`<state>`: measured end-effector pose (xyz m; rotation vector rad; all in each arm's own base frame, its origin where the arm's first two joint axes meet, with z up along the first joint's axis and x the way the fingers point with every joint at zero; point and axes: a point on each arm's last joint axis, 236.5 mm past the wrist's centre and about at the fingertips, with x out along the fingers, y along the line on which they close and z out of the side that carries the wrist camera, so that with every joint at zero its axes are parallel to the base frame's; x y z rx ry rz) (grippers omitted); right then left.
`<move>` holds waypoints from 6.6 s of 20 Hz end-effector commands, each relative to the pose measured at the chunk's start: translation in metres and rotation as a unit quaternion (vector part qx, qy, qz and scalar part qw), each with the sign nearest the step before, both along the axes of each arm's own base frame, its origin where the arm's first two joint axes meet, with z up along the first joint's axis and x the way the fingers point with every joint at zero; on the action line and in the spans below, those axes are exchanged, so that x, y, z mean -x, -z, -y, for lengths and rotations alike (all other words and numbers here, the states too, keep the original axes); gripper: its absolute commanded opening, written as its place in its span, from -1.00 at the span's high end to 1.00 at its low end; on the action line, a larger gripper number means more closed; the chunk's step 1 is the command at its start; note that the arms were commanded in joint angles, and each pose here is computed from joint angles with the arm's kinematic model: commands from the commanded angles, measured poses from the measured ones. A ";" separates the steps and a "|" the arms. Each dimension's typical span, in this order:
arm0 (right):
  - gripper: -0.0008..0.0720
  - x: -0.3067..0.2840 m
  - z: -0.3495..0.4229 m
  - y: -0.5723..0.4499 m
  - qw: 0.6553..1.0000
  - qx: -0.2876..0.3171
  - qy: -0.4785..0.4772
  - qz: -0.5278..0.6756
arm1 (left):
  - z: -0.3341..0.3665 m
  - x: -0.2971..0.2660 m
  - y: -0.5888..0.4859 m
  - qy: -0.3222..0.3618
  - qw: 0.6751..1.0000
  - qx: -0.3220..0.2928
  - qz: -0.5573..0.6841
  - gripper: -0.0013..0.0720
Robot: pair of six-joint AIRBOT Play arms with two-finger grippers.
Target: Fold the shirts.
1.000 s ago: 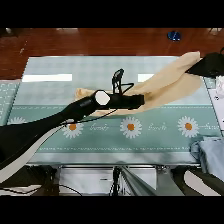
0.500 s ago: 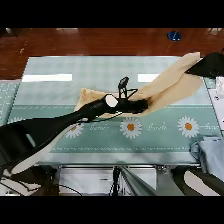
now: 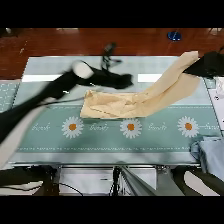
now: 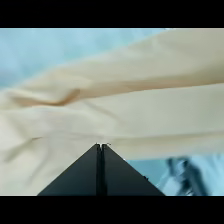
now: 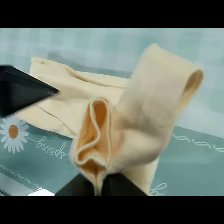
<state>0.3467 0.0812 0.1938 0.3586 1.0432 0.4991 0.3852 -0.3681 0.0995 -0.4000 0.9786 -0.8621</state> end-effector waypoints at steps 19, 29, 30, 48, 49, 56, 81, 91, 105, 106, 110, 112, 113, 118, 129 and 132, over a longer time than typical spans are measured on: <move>0.92 -0.028 -0.325 0.171 0.994 -0.105 -0.034 -0.007 | -0.295 0.092 -0.153 -0.207 0.952 -0.159 0.159 0.89; -0.32 -0.011 -0.369 0.197 0.990 -0.139 -0.013 -0.029 | -0.289 0.081 -0.139 -0.196 0.956 -0.158 0.153 0.90; -0.38 -0.013 -0.369 0.184 0.989 -0.146 -0.016 -0.016 | -0.289 0.081 -0.135 -0.195 0.956 -0.159 0.149 0.89; -0.67 -0.003 0.027 0.186 0.983 0.054 0.034 -0.172 | -0.306 0.090 -0.007 -0.150 0.962 -0.226 -0.010 -0.12; -0.67 -0.005 0.014 0.197 0.983 0.022 0.023 -0.182 | -0.305 0.093 -0.005 -0.146 0.963 -0.227 -0.016 -0.12; -0.67 -0.007 -0.068 0.242 0.971 -0.071 -0.030 -0.226 | -0.304 0.097 -0.004 -0.141 0.963 -0.228 -0.024 -0.12; 0.92 0.032 0.054 0.008 0.950 -0.216 0.220 -0.051 | -0.306 0.077 -0.013 -0.167 0.961 -0.219 0.012 -0.12; 0.92 0.180 0.211 0.042 0.840 -0.097 0.516 -0.137 | -0.280 0.074 -0.028 -0.162 0.975 -0.152 0.016 -0.12; 0.92 0.316 0.271 0.090 0.702 0.111 0.595 -0.375 | -0.289 0.043 0.002 -0.179 0.972 -0.154 -0.010 -0.11; 0.92 0.327 0.274 0.088 0.687 0.127 0.601 -0.389 | -0.289 0.041 0.010 -0.172 0.972 -0.159 -0.017 -0.11; 0.92 0.360 0.280 0.082 0.641 0.172 0.613 -0.428 | -0.292 0.029 0.043 -0.168 0.971 -0.163 -0.056 -0.11; 0.92 0.372 0.281 0.079 0.624 0.188 0.616 -0.442 | -0.295 0.017 0.056 -0.179 0.968 -0.164 -0.061 -0.11; 0.92 0.380 0.281 0.078 0.613 0.197 0.616 -0.454 | -0.298 0.010 0.061 -0.183 0.967 -0.166 -0.058 -0.11; 0.92 0.415 0.260 0.097 0.572 0.213 0.592 -0.526 | -0.309 -0.017 0.061 -0.217 0.961 -0.169 -0.019 -0.11; 0.63 0.467 0.245 0.126 0.531 0.271 0.497 -0.631 | -0.366 -0.047 0.021 -0.286 0.940 -0.181 0.036 -0.11; -0.08 0.466 0.260 0.128 0.564 0.295 0.464 -0.616 | -0.378 -0.046 0.021 -0.299 0.936 -0.181 0.033 -0.11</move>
